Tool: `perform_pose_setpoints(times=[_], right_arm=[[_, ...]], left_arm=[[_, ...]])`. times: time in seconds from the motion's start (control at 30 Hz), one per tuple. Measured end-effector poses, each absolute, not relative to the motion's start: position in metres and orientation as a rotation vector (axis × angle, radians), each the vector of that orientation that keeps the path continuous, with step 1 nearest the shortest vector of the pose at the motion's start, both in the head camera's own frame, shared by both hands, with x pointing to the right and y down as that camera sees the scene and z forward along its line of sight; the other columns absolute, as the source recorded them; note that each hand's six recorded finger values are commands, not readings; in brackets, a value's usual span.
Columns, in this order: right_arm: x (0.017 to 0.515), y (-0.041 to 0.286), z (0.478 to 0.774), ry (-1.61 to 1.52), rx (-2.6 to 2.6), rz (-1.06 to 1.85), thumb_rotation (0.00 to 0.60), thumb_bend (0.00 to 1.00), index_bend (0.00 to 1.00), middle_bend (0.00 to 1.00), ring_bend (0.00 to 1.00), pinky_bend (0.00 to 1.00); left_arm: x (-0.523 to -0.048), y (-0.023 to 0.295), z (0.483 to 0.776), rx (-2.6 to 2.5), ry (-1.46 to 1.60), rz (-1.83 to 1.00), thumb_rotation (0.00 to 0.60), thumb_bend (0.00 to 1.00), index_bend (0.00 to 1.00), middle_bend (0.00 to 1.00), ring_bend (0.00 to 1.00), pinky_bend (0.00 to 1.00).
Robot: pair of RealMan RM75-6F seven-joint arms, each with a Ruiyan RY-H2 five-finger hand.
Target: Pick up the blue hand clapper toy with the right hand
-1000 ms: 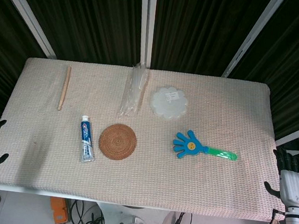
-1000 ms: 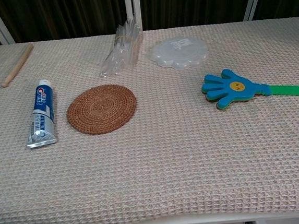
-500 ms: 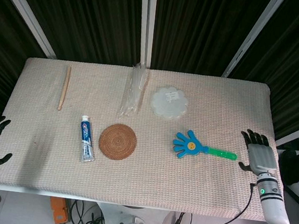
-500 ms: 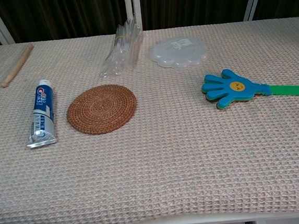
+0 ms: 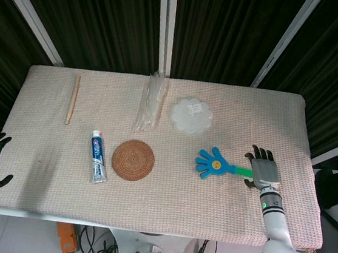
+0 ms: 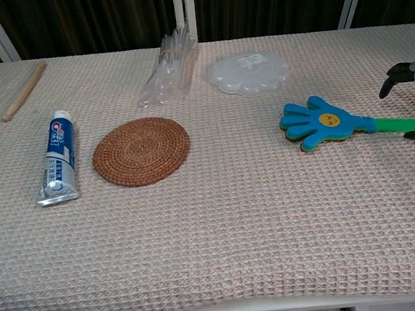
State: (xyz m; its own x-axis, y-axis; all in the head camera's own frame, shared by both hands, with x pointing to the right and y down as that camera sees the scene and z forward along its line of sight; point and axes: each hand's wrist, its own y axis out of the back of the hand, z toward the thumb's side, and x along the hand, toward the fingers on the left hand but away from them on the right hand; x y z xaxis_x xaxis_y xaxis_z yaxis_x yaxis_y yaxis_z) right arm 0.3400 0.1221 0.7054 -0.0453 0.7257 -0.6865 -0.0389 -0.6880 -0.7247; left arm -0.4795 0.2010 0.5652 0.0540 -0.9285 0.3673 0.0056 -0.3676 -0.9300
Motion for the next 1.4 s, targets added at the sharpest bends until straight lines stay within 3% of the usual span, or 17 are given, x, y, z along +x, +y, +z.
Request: perform_pose_setpoints(times=[0.53, 0.7, 1.4], right_arm=[[0.326, 0.119, 0.714, -0.769, -1.706, 1.772, 0.6, 0.22, 0.36, 0.02, 0.0, 0.0], [0.324, 0.117, 0.717, -0.76, -1.706, 1.777, 0.6, 0.29, 0.38, 0.04, 0.0, 0.0], [0.323, 0.116, 0.721, -0.761, -1.688, 1.776, 0.6, 0.31, 0.48, 0.07, 0.0, 0.0]], left_arm=[[-0.475, 0.204, 0.56, -1.521, 0.963, -1.416, 0.6, 0.16, 0.11, 0.05, 0.0, 0.1], [-0.478, 0.206, 0.56, -1.518, 0.972, -1.426, 0.6, 0.2, 0.11, 0.05, 0.0, 0.1], [-0.48, 0.207, 0.561, -1.52, 0.977, -1.428, 0.6, 0.22, 0.11, 0.05, 0.0, 0.1]])
